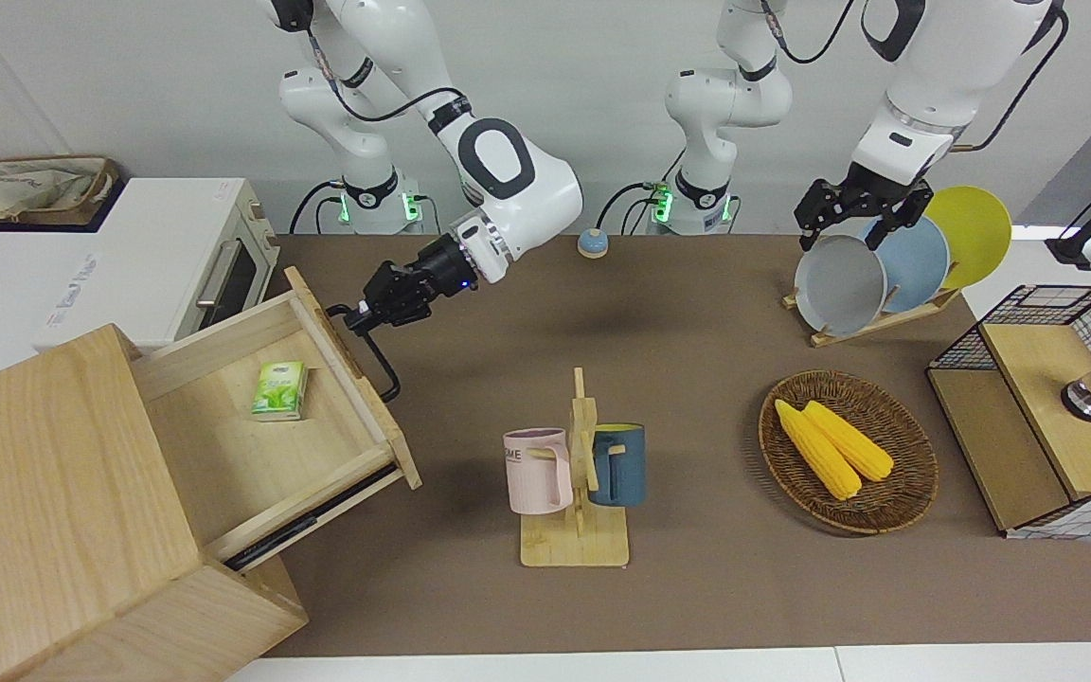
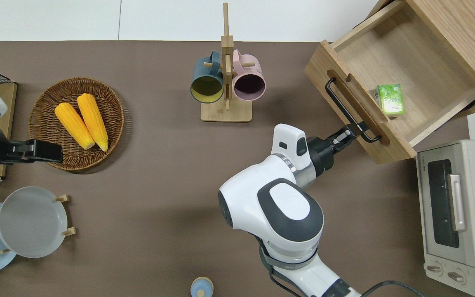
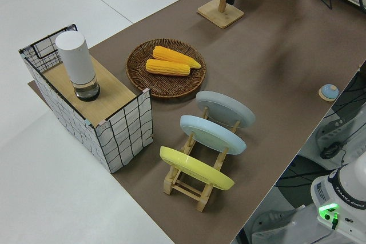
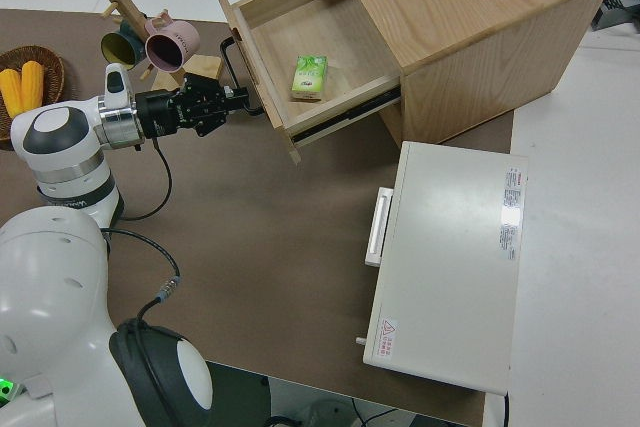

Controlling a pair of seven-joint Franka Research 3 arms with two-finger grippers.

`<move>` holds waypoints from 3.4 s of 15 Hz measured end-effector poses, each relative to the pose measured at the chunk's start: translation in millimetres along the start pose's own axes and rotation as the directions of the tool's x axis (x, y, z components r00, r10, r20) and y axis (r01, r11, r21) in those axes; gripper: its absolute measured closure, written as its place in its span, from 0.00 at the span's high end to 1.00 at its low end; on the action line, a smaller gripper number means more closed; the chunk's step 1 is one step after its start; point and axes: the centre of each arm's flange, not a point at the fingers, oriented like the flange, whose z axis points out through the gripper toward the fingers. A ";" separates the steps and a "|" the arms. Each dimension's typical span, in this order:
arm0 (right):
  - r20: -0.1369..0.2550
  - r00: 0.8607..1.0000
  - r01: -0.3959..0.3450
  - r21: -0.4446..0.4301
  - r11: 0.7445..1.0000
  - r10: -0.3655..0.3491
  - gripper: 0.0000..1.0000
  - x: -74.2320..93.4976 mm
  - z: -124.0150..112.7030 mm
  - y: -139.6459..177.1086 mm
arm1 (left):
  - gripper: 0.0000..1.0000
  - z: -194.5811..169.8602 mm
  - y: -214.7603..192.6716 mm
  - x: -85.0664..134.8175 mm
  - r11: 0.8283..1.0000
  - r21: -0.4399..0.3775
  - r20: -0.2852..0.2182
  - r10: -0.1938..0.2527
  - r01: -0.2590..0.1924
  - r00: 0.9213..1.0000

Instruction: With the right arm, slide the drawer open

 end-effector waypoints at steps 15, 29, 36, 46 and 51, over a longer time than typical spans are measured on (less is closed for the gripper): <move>-0.007 1.000 -0.007 0.016 1.000 0.008 0.19 -5.9 -35.3 -7.0 | 1.00 0.0 0.0 0.0 1.000 0.000 0.000 0.000 0.000 1.000; -0.005 1.000 -0.030 0.034 0.999 0.030 0.19 -9.9 -53.6 -10.6 | 1.00 0.0 0.0 0.0 1.000 0.000 0.000 0.000 0.000 1.000; -0.003 0.999 -0.044 0.038 0.998 0.045 0.43 -11.1 -60.3 -7.1 | 1.00 0.0 0.0 0.0 1.000 0.000 0.000 0.000 0.000 1.000; 0.015 0.984 -0.177 0.069 0.982 0.176 0.99 -12.6 -65.1 -7.3 | 1.00 0.0 0.0 0.0 1.000 0.000 0.000 0.000 0.000 1.000; 0.015 0.979 -0.205 0.124 0.971 0.205 0.99 -16.2 -83.3 -16.5 | 0.99 0.0 0.0 0.0 1.000 0.000 0.000 0.000 0.000 1.000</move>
